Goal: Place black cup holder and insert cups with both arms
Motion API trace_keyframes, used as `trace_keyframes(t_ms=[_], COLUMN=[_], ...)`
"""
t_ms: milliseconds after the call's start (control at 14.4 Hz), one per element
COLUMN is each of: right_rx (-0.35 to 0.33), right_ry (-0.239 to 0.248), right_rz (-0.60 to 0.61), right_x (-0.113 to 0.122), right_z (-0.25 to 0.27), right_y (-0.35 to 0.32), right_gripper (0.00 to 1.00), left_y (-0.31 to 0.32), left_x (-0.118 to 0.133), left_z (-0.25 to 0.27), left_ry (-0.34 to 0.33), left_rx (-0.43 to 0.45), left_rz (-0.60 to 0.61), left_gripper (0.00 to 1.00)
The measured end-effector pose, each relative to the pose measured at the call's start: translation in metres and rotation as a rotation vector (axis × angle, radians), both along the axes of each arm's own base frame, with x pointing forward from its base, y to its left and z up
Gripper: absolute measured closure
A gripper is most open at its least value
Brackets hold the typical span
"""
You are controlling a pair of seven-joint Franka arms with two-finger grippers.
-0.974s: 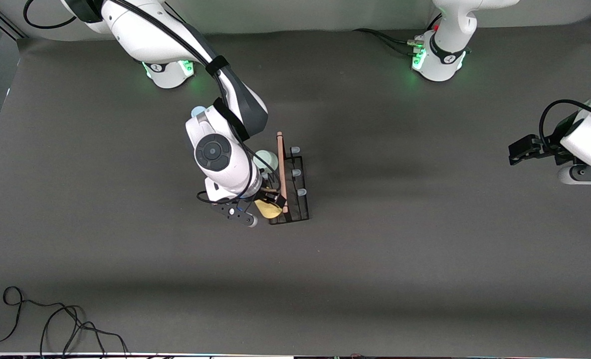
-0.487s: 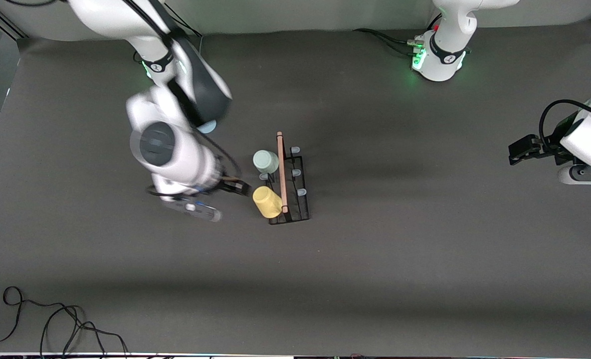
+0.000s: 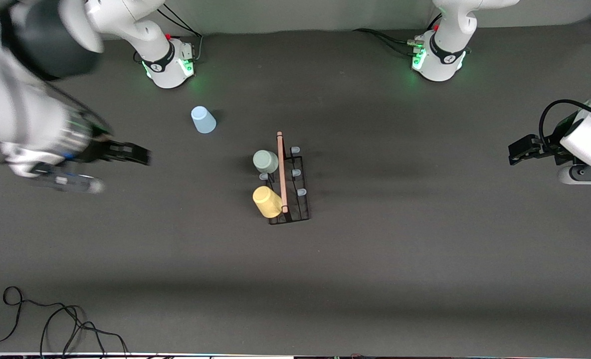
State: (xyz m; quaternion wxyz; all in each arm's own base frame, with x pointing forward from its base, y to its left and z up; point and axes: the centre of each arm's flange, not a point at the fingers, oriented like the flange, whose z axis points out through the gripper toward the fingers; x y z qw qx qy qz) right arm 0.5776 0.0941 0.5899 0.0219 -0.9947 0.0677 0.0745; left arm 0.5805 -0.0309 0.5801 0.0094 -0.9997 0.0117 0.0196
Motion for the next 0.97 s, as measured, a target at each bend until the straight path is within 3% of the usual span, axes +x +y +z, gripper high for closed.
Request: trace_keyframes(t_ms=[278, 487, 765, 974], right_rx=[-0.040, -0.092, -0.097, -0.096], right_ry=[-0.033, -0.022, -0.006, -0.034], right_rz=[0.039, 0.057, 0.095, 0.110], right_x=[-0.018, -0.018, -0.017, -0.012], right_z=[0.035, 0.030, 0.021, 0.016], right_y=[-0.064, -0.062, -0.061, -0.057], right_gripper=[0.00, 0.00, 0.00, 0.00], left_y=[0.000, 0.000, 0.000, 0.000], left_x=[0.000, -0.001, -0.002, -0.002], left_z=[0.000, 0.003, 0.004, 0.004], left_ry=[-0.001, -0.005, -0.007, -0.007], left_rx=[0.000, 0.000, 0.000, 0.000], left_rz=[0.001, 0.001, 0.001, 0.001], left_gripper=[0.00, 0.00, 0.00, 0.00])
